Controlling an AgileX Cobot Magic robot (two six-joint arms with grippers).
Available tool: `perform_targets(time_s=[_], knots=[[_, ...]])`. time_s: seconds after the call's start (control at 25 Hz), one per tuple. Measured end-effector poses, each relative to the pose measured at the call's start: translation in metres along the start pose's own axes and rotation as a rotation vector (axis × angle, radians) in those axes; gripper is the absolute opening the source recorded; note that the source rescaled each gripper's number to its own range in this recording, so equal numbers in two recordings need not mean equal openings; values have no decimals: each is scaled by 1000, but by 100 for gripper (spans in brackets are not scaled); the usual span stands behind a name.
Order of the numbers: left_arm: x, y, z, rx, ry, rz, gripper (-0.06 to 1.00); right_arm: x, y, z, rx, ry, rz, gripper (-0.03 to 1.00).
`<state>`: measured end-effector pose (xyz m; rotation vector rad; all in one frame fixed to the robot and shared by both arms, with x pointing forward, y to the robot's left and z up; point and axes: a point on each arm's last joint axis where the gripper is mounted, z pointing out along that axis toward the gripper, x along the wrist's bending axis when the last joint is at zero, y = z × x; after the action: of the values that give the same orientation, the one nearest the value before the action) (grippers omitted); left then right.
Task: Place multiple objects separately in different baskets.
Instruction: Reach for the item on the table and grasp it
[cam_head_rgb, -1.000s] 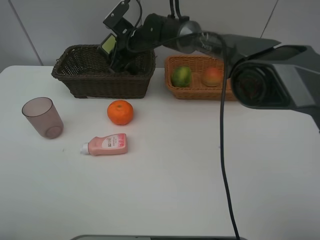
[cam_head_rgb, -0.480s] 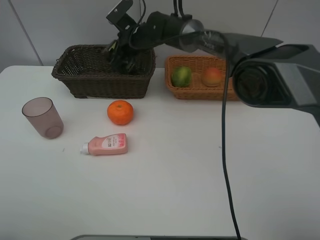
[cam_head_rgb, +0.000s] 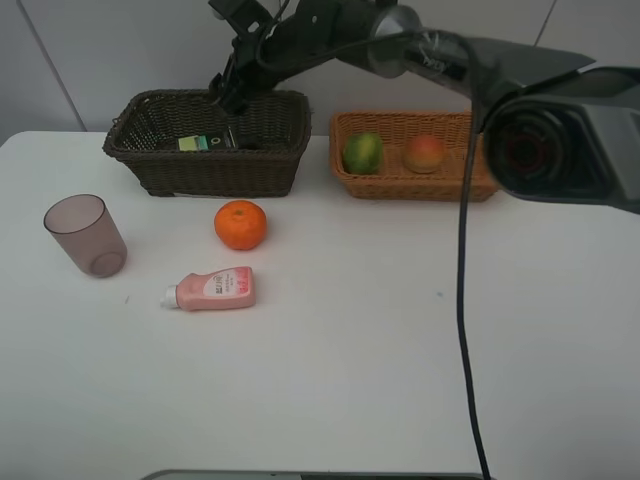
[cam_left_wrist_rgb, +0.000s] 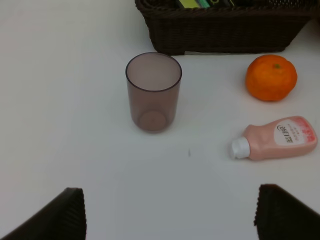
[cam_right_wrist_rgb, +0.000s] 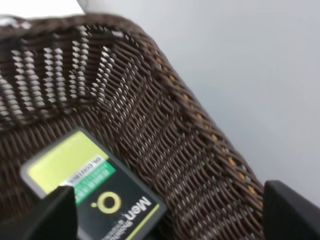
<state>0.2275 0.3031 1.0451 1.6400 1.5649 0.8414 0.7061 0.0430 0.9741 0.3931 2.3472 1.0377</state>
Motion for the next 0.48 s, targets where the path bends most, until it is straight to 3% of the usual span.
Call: perform_targets(time_s=[0.24,0.48], knots=[[0,0,0,0,0,0,81,-1,17,-36,117,89,190,47],[0,0,0,0,0,0,81,-12,5,-67,397,40,471,47]])
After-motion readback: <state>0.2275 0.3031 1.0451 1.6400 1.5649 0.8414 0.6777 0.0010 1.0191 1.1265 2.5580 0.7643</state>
